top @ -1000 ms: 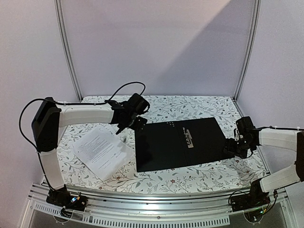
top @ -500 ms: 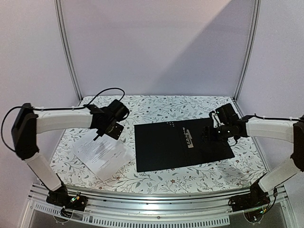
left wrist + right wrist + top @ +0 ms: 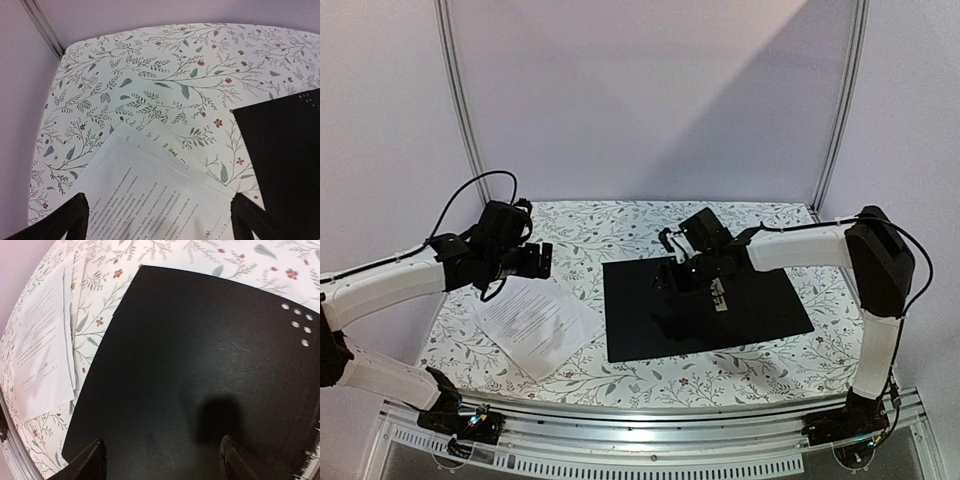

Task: Put the files into the folder

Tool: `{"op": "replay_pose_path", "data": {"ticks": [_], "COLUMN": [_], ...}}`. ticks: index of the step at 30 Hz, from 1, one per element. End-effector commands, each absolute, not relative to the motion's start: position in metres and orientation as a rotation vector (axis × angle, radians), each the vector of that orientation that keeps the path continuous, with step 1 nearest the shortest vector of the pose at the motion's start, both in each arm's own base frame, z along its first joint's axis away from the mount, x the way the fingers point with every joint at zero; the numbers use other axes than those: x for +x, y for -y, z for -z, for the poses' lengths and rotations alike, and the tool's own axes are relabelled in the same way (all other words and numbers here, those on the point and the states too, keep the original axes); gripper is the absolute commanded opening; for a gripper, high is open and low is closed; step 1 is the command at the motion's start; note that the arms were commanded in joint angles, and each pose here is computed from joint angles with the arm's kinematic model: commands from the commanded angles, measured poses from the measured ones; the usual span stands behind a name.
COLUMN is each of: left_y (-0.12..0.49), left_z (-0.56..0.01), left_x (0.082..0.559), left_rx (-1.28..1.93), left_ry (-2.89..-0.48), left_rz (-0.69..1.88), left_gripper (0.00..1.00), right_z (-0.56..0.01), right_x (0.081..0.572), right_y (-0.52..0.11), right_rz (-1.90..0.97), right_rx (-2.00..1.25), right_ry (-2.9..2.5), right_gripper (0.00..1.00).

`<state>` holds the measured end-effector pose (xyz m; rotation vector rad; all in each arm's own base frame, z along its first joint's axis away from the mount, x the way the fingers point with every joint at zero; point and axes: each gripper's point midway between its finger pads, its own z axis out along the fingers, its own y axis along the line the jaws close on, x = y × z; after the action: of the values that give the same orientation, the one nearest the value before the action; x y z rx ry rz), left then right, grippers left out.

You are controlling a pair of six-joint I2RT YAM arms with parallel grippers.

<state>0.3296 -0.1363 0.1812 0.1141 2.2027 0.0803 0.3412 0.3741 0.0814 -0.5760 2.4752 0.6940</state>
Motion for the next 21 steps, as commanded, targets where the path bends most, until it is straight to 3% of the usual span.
{"op": "replay_pose_path", "data": {"ticks": [1,6,8,12,14,18,21], "left_y": [0.115,0.095,0.105,0.097,0.095,0.069,0.072], "left_z": [-0.143,-0.122,-0.129,-0.127,-0.127,-0.113,-0.088], "left_x": [0.315,0.302,0.306,0.298,0.296,0.273,0.251], "left_rx": [0.101,0.173,0.147,-0.258,-0.381,-0.668,-0.76], "left_ry": [-2.381,-2.541,-2.529,-2.488,-2.442,-2.442,-2.543], "left_rz": [-0.192,-0.418,-0.287,0.064,0.229,0.277,0.313], "left_gripper": [0.99,1.0,1.0,0.99,0.93,0.83,0.83], "right_z": [-0.077,-0.085,-0.088,-0.091,-0.093,-0.091,-0.084], "right_x": [0.336,0.338,0.338,0.331,0.327,0.318,0.306], "right_y": [-0.403,-0.413,-0.421,-0.443,-0.456,-0.482,-0.506], "right_rz": [-0.758,-0.808,-0.869,-1.025,-1.081,-1.185,-1.261], "right_rx": [-0.67,-0.699,-0.703,-0.687,-0.697,-0.718,-0.742], "right_ry": [-2.469,-2.407,-2.387,-2.365,-2.35,-2.315,-2.306], "right_gripper": [0.76,0.76,0.74,0.64,0.59,0.51,0.47]}}
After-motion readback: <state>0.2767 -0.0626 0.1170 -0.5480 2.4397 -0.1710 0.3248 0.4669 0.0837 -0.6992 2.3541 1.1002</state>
